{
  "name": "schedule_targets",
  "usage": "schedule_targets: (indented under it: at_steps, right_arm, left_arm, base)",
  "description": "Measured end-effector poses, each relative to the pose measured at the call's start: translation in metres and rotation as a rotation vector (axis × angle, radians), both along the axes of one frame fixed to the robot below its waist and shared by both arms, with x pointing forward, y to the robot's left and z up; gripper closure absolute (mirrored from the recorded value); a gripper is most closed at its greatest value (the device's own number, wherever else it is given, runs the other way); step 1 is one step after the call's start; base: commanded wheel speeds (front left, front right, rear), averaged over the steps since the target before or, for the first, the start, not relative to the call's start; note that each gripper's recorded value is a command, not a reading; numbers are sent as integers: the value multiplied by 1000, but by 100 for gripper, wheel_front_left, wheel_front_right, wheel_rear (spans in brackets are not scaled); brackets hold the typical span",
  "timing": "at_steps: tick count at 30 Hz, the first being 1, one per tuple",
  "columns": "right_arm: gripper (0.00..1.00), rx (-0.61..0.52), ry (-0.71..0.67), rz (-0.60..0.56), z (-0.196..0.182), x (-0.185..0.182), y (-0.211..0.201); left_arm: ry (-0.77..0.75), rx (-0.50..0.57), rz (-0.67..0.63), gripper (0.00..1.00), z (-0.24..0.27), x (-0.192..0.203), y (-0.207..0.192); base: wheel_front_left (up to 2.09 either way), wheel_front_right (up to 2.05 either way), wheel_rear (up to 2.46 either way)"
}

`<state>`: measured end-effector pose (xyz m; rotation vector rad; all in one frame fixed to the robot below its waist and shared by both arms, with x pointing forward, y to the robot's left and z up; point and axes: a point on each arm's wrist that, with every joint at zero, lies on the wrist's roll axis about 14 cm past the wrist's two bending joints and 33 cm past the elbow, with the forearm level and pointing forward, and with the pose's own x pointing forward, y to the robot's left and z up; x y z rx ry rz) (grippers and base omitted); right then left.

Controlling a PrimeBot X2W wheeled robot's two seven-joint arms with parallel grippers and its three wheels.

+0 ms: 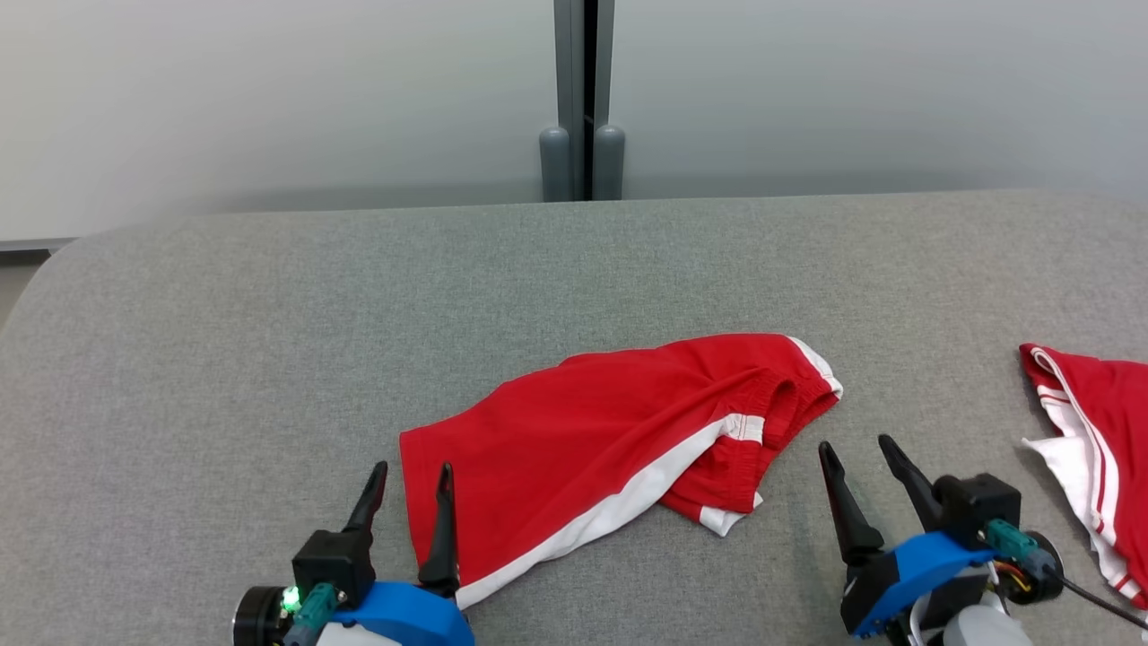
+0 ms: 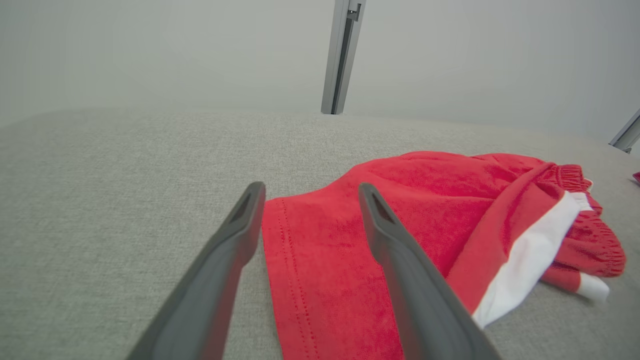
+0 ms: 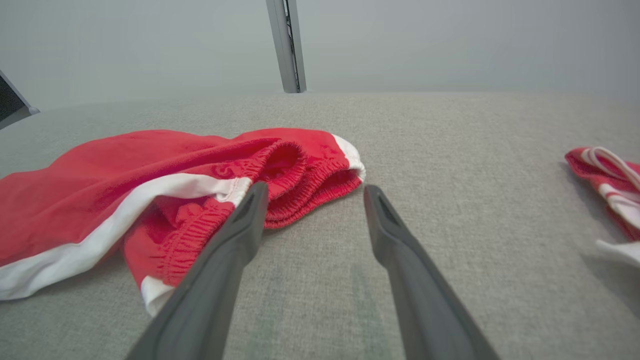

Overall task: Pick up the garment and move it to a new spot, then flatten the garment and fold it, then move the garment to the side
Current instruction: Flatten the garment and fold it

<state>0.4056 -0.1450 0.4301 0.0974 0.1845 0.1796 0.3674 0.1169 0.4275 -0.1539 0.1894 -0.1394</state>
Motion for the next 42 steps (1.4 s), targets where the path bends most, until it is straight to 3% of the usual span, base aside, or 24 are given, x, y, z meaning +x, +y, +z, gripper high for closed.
schedule_targets:
  at_steps: [8,15,24,25,26,27,37,42]
  right_arm:
    - [0,6,5,-19,-2,-13,-1]
    - [0,7,3,-10,-2,-12,5]
    - [0,8,1,-19,-2,-6,3]
    - [0,8,1,-19,-2,-6,2]
    - [0,8,1,-21,-2,-6,2]
    - [0,6,1,-21,-2,-5,1]
    - [0,8,-4,9,-1,-1,12]
    - [0,15,-5,24,0,-4,17]
  left_arm:
    - [56,-4,-43,0,-16,-25,-11]
    - [220,-22,-42,0,-60,-57,-13]
    - [293,-65,-63,0,-76,-56,-22]
    - [297,-70,-62,50,-77,-55,-23]
    - [299,-71,-63,71,-77,-55,-23]
    - [300,-71,-66,100,-77,-54,-24]
    - [189,-35,37,100,-50,-16,4]
    - [137,37,92,100,-38,8,33]
  base:
    - [0,0,0]
    - [0,0,0]
    - [0,0,0]
    - [0,0,0]
    - [0,0,0]
    - [0,0,0]
    - [0,0,0]
    - [0,0,0]
